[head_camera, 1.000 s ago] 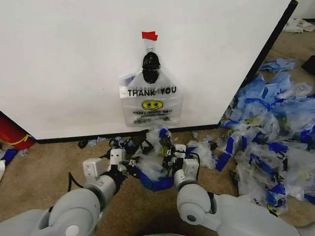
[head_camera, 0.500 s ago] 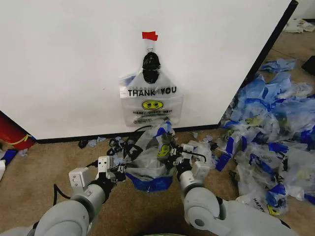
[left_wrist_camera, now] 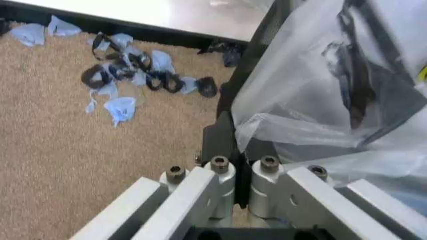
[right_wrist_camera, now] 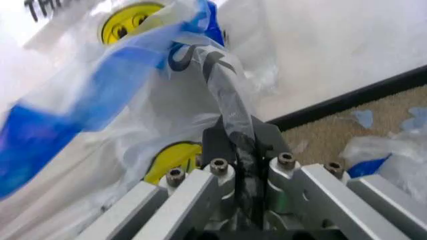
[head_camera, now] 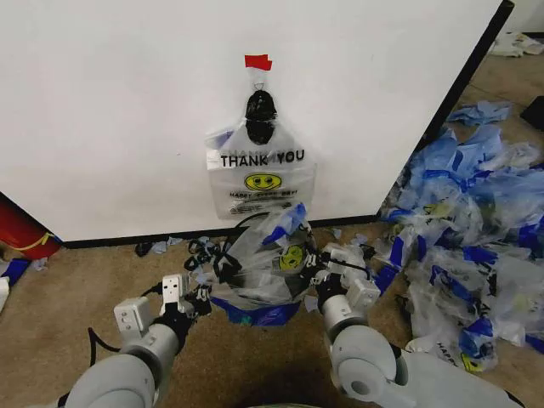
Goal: Pick up the garbage bag from the wall and place it over the trash bin.
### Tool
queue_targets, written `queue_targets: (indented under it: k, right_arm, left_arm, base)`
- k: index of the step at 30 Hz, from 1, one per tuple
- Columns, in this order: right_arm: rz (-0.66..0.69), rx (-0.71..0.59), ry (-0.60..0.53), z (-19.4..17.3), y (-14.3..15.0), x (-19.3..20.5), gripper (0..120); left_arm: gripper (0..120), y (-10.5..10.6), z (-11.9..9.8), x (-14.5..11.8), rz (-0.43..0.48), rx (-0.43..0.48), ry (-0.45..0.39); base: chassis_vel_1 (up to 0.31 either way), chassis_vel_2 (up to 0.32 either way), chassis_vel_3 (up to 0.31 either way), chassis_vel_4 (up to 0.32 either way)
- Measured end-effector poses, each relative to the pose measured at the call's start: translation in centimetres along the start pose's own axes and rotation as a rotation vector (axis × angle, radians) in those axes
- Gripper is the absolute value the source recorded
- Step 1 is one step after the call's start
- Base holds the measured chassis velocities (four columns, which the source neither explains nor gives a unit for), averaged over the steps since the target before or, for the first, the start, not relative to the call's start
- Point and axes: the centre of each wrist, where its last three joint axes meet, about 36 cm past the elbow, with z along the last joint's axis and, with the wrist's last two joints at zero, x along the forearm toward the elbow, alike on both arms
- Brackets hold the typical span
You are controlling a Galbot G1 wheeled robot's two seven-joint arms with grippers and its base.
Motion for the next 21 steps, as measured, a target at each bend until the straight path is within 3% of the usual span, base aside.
queue_targets:
  k: [13, 18, 21]
  right_arm:
    - [-0.016, -0.028, 0.016, -0.6, 0.2, 1.1, 0]
    - [-0.012, -0.023, 0.016, -0.5, -0.1, 1.1, 0]
    - [-0.005, -0.016, 0.012, -0.3, -0.2, 0.8, 0]
  left_arm:
    - [0, 1.5, 2.1, -2.7, -0.045, -0.02, -0.048]
    - [0, 1.6, 1.8, -2.6, -0.042, -0.043, -0.076]
    - [11, 1.3, 1.2, -1.8, -0.023, -0.062, -0.093]
  base:
    - [0.0, 0.0, 0.0, 0.0]
    - [0.0, 0.0, 0.0, 0.0]
    - [0.0, 0.0, 0.0, 0.0]
